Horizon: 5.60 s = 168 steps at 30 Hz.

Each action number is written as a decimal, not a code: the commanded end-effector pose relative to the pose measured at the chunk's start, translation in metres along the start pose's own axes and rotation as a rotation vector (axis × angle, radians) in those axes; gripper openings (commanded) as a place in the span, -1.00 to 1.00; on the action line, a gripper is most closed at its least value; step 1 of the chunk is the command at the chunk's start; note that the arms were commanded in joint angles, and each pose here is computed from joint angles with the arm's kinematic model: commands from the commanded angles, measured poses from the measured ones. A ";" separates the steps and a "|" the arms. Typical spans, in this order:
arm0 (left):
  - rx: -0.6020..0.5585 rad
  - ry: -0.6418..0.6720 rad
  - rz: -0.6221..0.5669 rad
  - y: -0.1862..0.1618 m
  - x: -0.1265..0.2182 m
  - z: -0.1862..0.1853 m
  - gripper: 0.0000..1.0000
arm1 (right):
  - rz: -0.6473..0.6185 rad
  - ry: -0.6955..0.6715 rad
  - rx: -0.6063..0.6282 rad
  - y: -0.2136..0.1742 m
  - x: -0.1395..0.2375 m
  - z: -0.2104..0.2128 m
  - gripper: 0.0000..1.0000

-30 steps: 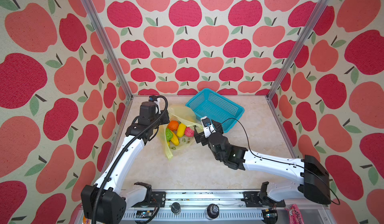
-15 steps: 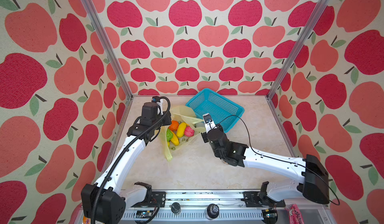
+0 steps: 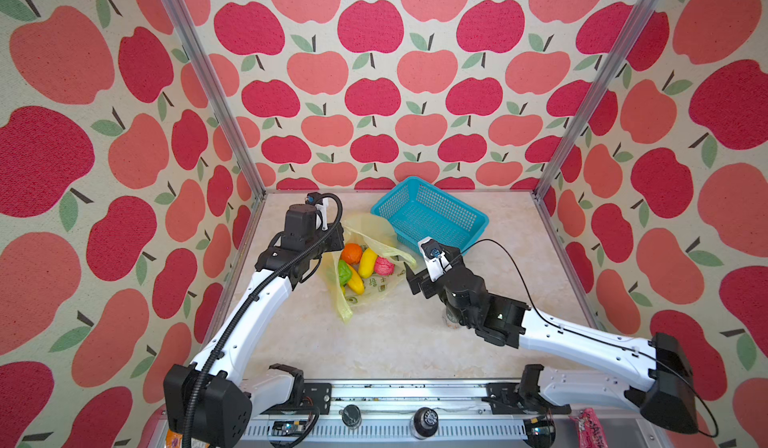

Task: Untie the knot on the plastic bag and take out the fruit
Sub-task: 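Spread the bag edge farther from the fruit with the right gripper, then withdraw, then reach the right gripper into the bag mouth toward the green fruit, then close the right gripper on the green fruit inside the bag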

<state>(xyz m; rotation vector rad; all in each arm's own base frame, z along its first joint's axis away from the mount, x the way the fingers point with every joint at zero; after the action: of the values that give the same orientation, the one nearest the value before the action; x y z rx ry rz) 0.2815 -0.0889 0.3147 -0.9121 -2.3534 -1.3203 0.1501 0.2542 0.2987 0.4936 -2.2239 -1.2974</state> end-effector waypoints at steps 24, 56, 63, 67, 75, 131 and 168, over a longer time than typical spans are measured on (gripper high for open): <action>-0.072 0.005 -0.004 0.001 0.009 -0.013 -1.00 | 0.224 -0.279 0.159 0.052 -0.093 -0.009 -0.17; -0.109 -0.017 0.034 -0.003 0.000 -0.020 -1.00 | 0.169 -0.194 0.140 0.051 0.015 -0.031 0.99; -0.119 -0.016 0.035 -0.005 0.000 -0.022 -1.00 | 0.117 -0.028 0.015 0.085 0.060 -0.048 0.99; -0.122 -0.015 0.030 -0.006 -0.002 -0.021 -1.00 | -0.040 0.122 0.021 0.108 0.066 -0.043 0.95; -0.128 0.002 0.018 -0.004 -0.002 -0.021 -1.00 | -0.143 0.334 0.124 0.094 0.058 -0.002 0.61; -0.160 -0.021 -0.007 -0.011 0.013 -0.029 -1.00 | 0.192 0.467 -0.066 -0.037 -0.199 0.163 0.99; -0.203 0.117 -0.043 -0.007 0.009 -0.023 -1.00 | -0.051 0.438 0.047 0.003 -0.078 0.116 -0.18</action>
<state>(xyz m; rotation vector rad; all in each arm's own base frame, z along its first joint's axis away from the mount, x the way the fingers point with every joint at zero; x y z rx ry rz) 0.2687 -0.1092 0.3187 -0.8624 -2.2095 -1.5717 0.1509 0.3828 0.2253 0.7131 -1.8578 -1.0357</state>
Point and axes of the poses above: each gripper's point midway between its finger pads, its own x axis back along the fingers, its own z axis along the line the jaws close on, y = z × x, the point moved 10 cm from there along x, back along the fingers, and after that the axes turned 13 degrees about x, right-handed, at the moved point
